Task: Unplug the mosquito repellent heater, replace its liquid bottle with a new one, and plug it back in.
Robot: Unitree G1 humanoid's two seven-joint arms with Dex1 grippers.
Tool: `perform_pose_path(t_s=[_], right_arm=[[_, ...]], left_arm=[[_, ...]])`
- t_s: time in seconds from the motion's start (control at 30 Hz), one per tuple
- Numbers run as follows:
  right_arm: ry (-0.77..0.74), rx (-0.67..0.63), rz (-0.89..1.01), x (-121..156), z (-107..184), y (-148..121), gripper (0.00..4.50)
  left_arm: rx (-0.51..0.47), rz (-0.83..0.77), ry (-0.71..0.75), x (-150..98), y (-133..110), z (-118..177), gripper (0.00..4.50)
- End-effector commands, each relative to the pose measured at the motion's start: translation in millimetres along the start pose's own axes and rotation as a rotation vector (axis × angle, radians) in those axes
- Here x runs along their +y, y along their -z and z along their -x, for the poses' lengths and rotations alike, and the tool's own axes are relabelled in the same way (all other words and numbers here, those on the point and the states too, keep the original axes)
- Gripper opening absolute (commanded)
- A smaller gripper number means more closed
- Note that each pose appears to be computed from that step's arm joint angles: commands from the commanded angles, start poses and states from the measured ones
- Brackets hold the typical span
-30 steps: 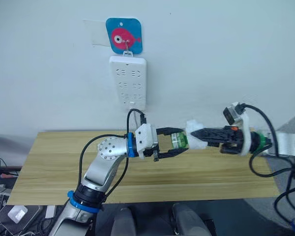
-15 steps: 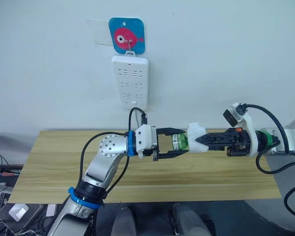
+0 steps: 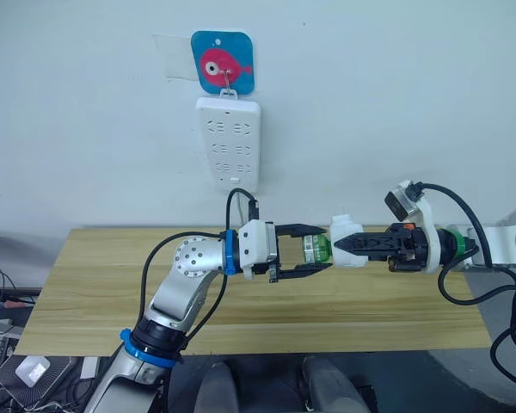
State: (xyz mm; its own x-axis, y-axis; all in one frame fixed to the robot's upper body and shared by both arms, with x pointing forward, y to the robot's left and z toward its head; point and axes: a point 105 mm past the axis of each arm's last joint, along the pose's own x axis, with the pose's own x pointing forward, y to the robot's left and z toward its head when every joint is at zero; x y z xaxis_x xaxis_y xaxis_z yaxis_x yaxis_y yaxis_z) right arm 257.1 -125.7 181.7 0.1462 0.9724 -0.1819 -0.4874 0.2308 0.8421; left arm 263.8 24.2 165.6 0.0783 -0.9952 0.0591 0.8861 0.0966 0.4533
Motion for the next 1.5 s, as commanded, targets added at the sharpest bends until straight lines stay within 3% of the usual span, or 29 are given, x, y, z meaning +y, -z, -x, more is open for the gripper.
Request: perform_pose_path(t_s=[0.03, 0.1, 0.17, 0.27, 0.33, 0.4, 0.53, 0.63, 0.67, 0.83, 0.93, 1.0, 1.1, 1.17, 1.27, 1.37, 1.5], right_arm=[[-0.082, -0.004, 0.070, 22.7, -1.1, -6.3, 3.09], [-0.069, 0.012, 0.089, 23.4, -1.3, -4.9, 3.09], [-0.083, 0.021, 0.096, 26.8, -0.3, -4.1, 3.09], [-0.101, 0.030, 0.095, 29.8, 0.4, -3.5, 3.09], [-0.111, 0.061, 0.107, 31.9, -0.2, 0.8, 3.09], [-0.117, 0.079, 0.113, 32.5, -0.9, 3.1, 3.09], [-0.113, 0.077, 0.117, 30.7, -1.8, 1.5, 3.09], [-0.114, 0.073, 0.117, 30.4, -1.6, 1.0, 3.09], [-0.115, 0.070, 0.116, 30.4, -1.2, 0.4, 3.09], [-0.113, 0.057, 0.105, 28.4, 1.5, -0.9, 3.09], [-0.111, 0.033, 0.090, 25.4, 3.4, -5.2, 3.09], [-0.091, 0.008, 0.079, 20.3, 6.7, -9.3, 3.09], [-0.082, -0.022, 0.055, 15.4, 11.7, -14.9, 3.09], [-0.084, -0.029, 0.044, 13.7, 12.0, -16.8, 3.09], [-0.094, -0.034, 0.034, 12.8, 10.9, -18.1, 3.09], [-0.109, -0.045, 0.026, 14.0, 10.2, -20.8, 3.09], [-0.117, -0.035, 0.029, 16.6, 9.8, -19.2, 3.09]], left_arm=[[-0.020, 0.045, 0.022, -8.1, -3.0, -3.3, 2.31], [-0.013, 0.222, 0.012, -7.7, -1.4, -1.5, 2.31], [0.032, 0.594, 0.062, -16.4, 4.3, 3.8, 2.31], [0.091, 0.944, 0.176, -32.7, -1.0, 12.5, 2.31], [0.036, 1.300, 0.194, -19.4, -1.8, 20.7, 2.31], [-0.009, 1.498, 0.238, -10.9, -4.7, 24.5, 2.31], [0.038, 1.575, 0.254, -14.1, -1.1, 20.1, 2.31], [0.012, 1.584, 0.284, -14.2, -7.6, 17.9, 2.31], [-0.007, 1.585, 0.295, -12.4, -10.8, 17.7, 3.02], [-0.001, 1.536, 0.202, -1.2, -7.7, 26.1, 4.45], [0.026, 1.399, 0.085, 12.5, -5.3, 40.6, 4.45], [0.069, 1.213, 0.087, 13.3, -15.0, 50.9, 4.45], [0.245, 0.821, 0.224, -17.1, -20.5, 64.3, 4.45], [0.288, 0.529, 0.311, -36.8, -19.1, 65.0, 4.45], [0.170, 0.132, 0.168, -23.2, -21.5, 49.9, 4.45], [0.130, -0.440, -0.018, -3.2, -21.9, 47.3, 4.45], [0.083, -0.734, -0.056, -6.1, -15.7, 46.3, 4.45]])
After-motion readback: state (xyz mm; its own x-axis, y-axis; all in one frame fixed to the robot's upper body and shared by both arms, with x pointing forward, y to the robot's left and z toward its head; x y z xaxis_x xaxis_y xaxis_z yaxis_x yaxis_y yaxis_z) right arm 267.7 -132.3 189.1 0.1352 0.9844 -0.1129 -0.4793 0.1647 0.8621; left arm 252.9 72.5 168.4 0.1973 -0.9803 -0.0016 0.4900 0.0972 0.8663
